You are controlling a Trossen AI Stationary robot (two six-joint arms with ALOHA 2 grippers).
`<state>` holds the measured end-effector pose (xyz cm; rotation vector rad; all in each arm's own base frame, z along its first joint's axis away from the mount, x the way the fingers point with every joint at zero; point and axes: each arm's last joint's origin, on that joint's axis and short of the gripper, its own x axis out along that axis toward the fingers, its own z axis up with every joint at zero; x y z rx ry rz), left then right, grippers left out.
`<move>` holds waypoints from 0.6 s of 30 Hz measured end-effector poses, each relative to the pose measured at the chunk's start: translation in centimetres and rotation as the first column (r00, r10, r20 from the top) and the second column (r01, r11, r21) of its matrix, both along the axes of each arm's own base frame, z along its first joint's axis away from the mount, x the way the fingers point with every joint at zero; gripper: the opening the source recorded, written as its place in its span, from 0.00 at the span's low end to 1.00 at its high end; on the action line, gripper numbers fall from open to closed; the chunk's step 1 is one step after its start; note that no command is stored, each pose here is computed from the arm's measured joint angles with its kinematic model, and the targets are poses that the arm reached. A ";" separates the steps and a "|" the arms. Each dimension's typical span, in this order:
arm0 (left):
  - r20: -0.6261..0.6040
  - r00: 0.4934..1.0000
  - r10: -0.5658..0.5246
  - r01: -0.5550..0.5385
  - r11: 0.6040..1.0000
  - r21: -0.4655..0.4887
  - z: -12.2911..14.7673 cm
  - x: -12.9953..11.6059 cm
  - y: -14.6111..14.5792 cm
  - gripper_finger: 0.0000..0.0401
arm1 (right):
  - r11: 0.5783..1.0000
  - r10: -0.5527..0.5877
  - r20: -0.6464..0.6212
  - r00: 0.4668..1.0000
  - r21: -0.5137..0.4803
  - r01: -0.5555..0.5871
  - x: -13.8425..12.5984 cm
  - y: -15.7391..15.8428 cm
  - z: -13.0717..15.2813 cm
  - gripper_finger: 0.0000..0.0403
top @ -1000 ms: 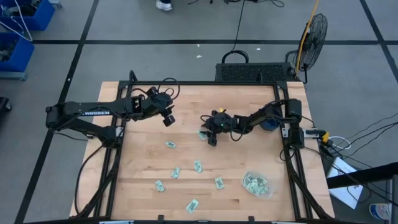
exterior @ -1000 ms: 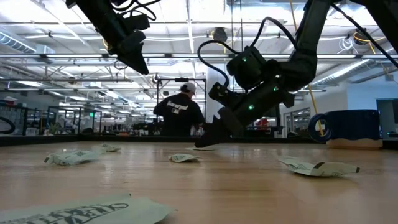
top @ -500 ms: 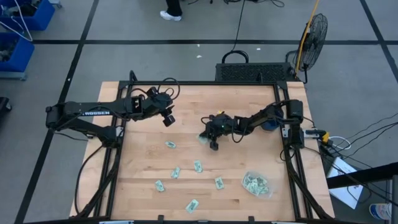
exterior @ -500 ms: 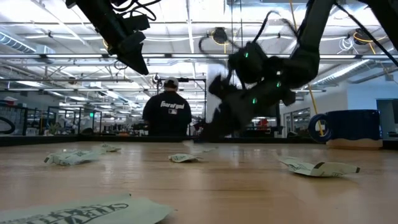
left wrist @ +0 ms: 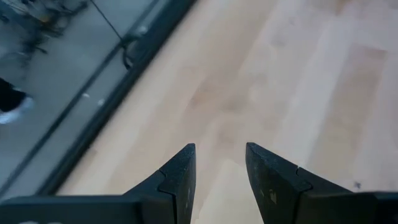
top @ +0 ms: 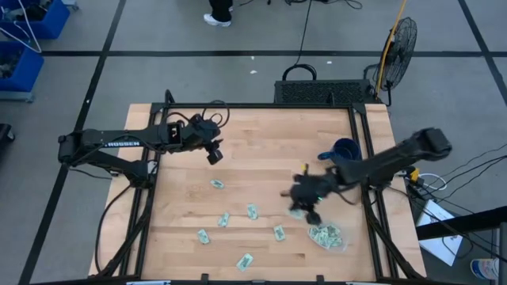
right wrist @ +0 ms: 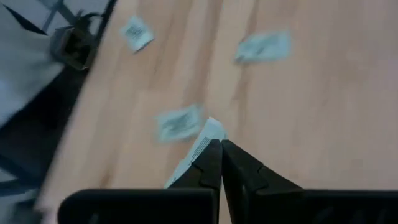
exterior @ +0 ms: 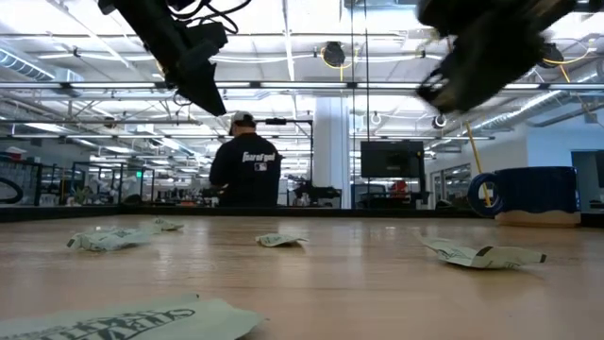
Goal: Pick and place Stevia / Truvia into bins
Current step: Put the stevia packet into the transparent container
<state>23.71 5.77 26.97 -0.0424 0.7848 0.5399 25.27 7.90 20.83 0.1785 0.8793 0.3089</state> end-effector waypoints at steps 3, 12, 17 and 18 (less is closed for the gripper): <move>-0.001 0.998 -0.061 0.061 0.994 -0.090 -0.4 -0.1 -0.3 0.37 | 0.996 -0.069 -0.106 0.992 0.043 0.074 -2.5 2.1 0.8 0.00; -0.038 0.961 -0.275 0.256 0.931 -0.261 -5.1 -0.9 -2.4 0.37 | 0.954 -0.221 -0.301 0.928 0.133 0.270 -7.0 5.6 -1.3 0.03; -0.084 0.963 -0.255 0.215 0.921 -0.324 -7.1 -1.7 -3.4 0.37 | 0.948 -0.250 -0.369 0.895 0.097 0.304 -8.5 5.2 -4.0 0.09; -0.093 0.964 -0.250 0.206 0.919 -0.335 -7.5 -1.9 -3.6 0.37 | 0.948 -0.253 -0.374 0.892 0.087 0.305 -8.8 5.0 -4.5 0.10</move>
